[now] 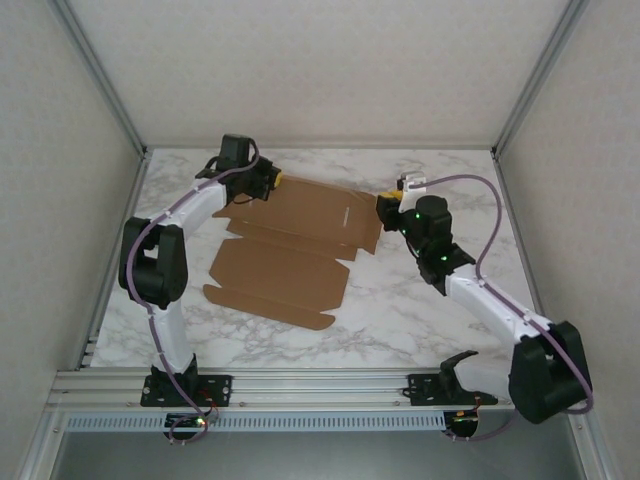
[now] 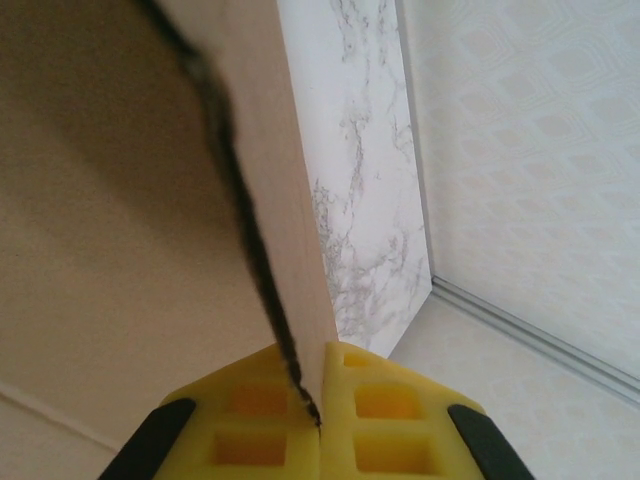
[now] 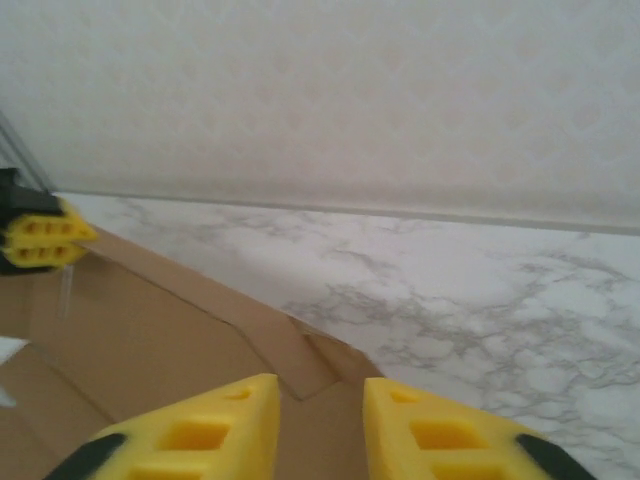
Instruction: Fold the paper box
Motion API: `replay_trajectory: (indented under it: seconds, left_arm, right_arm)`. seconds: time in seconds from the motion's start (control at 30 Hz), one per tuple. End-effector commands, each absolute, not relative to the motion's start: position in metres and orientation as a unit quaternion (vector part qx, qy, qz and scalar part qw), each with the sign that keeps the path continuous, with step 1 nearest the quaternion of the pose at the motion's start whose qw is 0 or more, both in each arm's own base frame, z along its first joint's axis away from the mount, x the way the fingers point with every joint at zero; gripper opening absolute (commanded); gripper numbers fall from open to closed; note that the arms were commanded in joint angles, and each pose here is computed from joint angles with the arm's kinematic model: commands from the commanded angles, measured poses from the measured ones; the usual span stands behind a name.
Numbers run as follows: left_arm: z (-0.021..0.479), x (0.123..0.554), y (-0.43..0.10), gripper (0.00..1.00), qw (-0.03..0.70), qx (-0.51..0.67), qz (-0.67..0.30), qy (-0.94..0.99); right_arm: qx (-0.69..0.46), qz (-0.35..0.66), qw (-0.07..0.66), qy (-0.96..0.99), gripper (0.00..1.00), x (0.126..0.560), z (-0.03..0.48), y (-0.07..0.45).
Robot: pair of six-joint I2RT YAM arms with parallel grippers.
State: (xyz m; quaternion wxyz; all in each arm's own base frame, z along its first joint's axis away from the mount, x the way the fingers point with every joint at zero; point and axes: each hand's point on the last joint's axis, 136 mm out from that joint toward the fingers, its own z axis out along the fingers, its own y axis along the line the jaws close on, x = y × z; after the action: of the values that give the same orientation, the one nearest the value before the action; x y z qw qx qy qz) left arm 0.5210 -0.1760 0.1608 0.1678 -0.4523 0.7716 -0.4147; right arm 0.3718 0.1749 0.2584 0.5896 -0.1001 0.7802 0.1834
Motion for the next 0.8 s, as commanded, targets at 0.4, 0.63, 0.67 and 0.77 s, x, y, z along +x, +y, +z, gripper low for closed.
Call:
replay_trajectory:
  seconds: [0.4, 0.63, 0.67, 0.77]
  left_arm:
    - [0.199, 0.52, -0.18, 0.0, 0.199, -0.427, -0.461, 0.752]
    - [0.202, 0.512, -0.178, 0.0, 0.201, -0.423, -0.458, 0.755]
    - [0.202, 0.511, -0.178, 0.0, 0.201, -0.423, -0.458, 0.755]
    - [0.2, 0.506, -0.177, 0.0, 0.198, -0.422, -0.456, 0.758]
  right_arm:
    - [-0.317, 0.072, 0.287, 0.901, 0.0, 0.307, 0.078, 0.34]
    - [-0.329, -0.006, 0.242, 0.913, 0.0, 0.333, 0.022, 0.35]
    - [-0.33, -0.015, 0.236, 0.914, 0.0, 0.335, 0.015, 0.348]
    - [-0.326, -0.03, 0.217, 0.92, 0.0, 0.337, -0.001, 0.343]
